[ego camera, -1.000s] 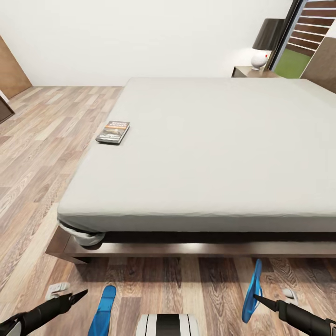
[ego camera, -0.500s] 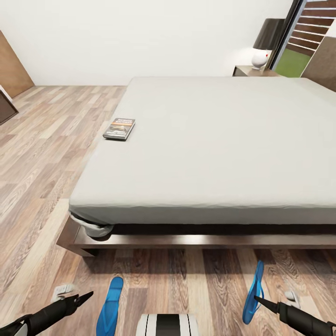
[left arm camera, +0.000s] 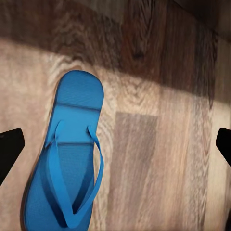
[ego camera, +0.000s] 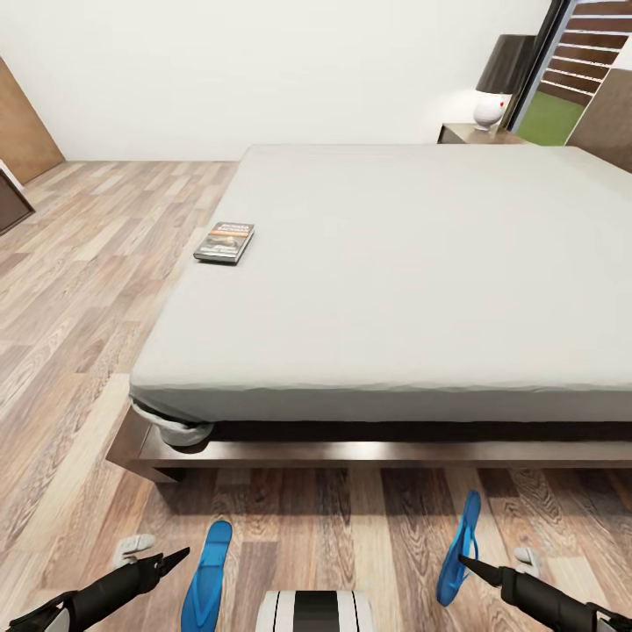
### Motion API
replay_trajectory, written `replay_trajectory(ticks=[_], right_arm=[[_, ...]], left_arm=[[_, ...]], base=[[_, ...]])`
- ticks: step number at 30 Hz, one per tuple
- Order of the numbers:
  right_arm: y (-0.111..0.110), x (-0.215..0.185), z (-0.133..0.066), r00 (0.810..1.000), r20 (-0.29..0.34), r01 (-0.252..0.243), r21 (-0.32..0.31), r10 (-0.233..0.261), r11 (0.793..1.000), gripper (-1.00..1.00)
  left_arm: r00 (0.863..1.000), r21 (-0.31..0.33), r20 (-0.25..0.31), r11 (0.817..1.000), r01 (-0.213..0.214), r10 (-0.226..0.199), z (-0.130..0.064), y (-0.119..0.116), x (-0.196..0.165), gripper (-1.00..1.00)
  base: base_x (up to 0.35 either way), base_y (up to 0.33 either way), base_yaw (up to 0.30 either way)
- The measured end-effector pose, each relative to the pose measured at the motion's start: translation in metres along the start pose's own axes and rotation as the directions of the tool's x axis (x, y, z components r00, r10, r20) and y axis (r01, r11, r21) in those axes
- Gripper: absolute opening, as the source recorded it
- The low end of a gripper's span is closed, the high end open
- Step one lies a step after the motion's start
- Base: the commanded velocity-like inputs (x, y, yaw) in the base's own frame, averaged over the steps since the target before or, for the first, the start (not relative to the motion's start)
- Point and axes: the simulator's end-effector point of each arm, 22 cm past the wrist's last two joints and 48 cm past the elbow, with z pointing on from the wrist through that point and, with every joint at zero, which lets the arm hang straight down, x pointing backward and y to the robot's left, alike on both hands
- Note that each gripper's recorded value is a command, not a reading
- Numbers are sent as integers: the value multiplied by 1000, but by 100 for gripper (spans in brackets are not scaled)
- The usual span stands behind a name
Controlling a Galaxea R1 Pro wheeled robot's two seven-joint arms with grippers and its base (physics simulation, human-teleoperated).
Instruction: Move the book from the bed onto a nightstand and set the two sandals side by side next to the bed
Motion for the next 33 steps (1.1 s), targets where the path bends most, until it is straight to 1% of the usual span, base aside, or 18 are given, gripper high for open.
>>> replay_trajectory(ticks=[10,11,12,13,14,15,33], right_arm=[[-13,0,0,1000,1,-1,58,1,998,-100],[-35,0,-2,1000,0,0,157,0,988,-100],[-77,0,-14,1000,1,-1,351,1,937,-100],[-128,0,-41,1000,1,-2,580,1,815,-100],[-175,0,-87,1000,4,-5,795,2,607,-100],[-182,0,-96,1000,0,0,824,0,566,-100],[-182,0,-95,1000,-1,2,825,-2,566,-100]], left_arm=[[1000,-3,0,1000,0,0,0,1,0,100],[1000,-3,0,1000,-1,1,0,1,0,100],[1000,-2,0,1000,-1,1,0,0,0,100],[1000,-2,0,1000,-1,1,0,0,0,100],[1000,-1,-1,1000,-1,1,0,0,0,100],[1000,-1,-1,1000,-2,2,0,0,0,100],[1000,1,1,1000,-3,3,0,0,0,100]], base=[[0,0,0],[0,0,0],[0,0,0],[0,0,0],[0,0,0],[0,0,0],[0,0,0]])
